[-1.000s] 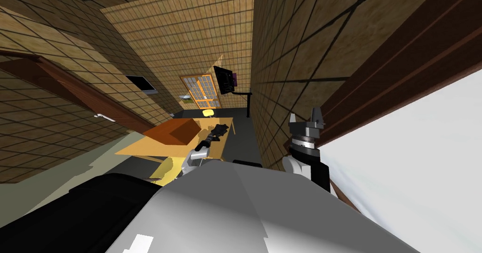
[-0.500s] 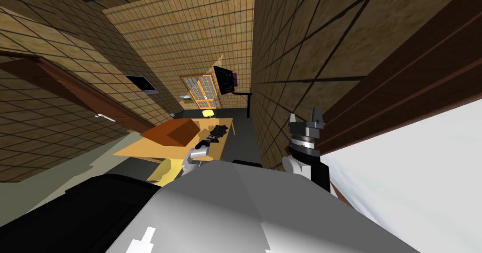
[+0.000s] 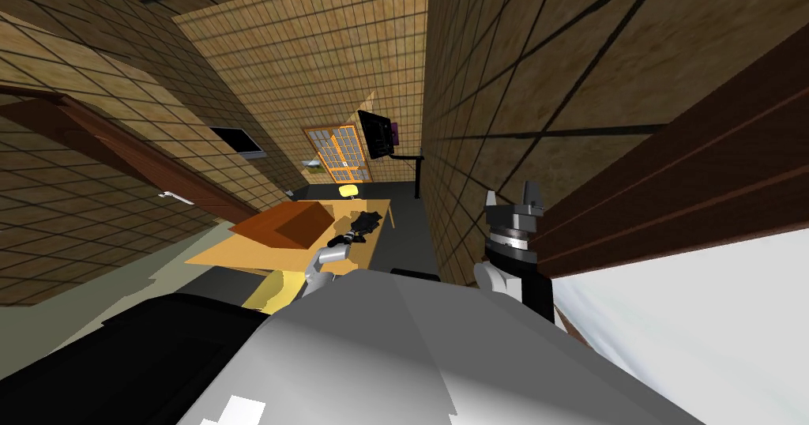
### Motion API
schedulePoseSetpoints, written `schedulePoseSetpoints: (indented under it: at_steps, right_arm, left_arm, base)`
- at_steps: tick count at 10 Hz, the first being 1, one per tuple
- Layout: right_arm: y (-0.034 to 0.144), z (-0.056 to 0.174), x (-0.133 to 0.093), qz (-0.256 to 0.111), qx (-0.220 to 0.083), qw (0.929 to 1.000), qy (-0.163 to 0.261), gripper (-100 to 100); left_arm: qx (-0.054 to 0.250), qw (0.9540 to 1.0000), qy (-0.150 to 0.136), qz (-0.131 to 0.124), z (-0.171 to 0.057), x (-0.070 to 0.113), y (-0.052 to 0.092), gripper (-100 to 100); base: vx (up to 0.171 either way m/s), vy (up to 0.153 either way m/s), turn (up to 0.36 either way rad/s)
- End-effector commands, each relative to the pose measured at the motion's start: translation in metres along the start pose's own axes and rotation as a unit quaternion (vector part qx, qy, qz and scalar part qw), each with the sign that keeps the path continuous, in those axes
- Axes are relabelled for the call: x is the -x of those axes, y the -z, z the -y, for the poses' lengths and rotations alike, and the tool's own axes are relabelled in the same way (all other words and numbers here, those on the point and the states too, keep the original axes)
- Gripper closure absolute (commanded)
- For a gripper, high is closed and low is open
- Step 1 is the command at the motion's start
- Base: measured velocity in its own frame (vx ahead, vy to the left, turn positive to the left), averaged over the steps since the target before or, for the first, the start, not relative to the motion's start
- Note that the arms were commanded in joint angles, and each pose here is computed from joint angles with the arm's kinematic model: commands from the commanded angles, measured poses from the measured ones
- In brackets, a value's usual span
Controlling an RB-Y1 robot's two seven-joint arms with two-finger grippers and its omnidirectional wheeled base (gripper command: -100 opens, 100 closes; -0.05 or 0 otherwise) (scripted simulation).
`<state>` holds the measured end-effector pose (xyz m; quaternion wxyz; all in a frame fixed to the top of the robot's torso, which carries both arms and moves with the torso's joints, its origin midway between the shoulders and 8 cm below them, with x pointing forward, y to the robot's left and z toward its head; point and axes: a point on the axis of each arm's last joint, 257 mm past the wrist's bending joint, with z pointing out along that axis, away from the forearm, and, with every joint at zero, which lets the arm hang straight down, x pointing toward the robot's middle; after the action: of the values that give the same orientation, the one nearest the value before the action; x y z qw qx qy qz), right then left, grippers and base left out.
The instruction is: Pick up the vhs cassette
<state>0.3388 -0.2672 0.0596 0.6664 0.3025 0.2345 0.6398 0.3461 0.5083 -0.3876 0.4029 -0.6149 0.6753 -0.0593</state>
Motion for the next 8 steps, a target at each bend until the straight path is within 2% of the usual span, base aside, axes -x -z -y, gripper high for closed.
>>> schedulePoseSetpoints:
  at_steps: [1,4,5,8]
  right_arm:
    - [0.0,0.0,0.0,0.0,0.0,1.0,0.0,0]
    - [0.0,0.0,0.0,0.0,0.0,1.0,0.0,0]
    - [0.0,0.0,0.0,0.0,0.0,1.0,0.0,0]
    - [0.0,0.0,0.0,0.0,0.0,1.0,0.0,0]
  left_arm:
    - [0.03,0.9995,0.001,-0.007,-0.014,0.001,-0.006,-100]
    - [0.076,0.9968,0.003,-0.021,-0.036,-0.002,-0.009,-100]
    - [0.081,0.9964,0.003,-0.023,-0.039,-0.003,-0.009,-100]
    - [0.13,0.9907,0.007,-0.039,-0.059,-0.001,-0.013,-100]
  base:
    - [0.095,-0.009,0.013]
    - [0.084,-0.001,0.013]
    - [0.028,0.001,-0.002]
    - [0.066,0.004,0.01]
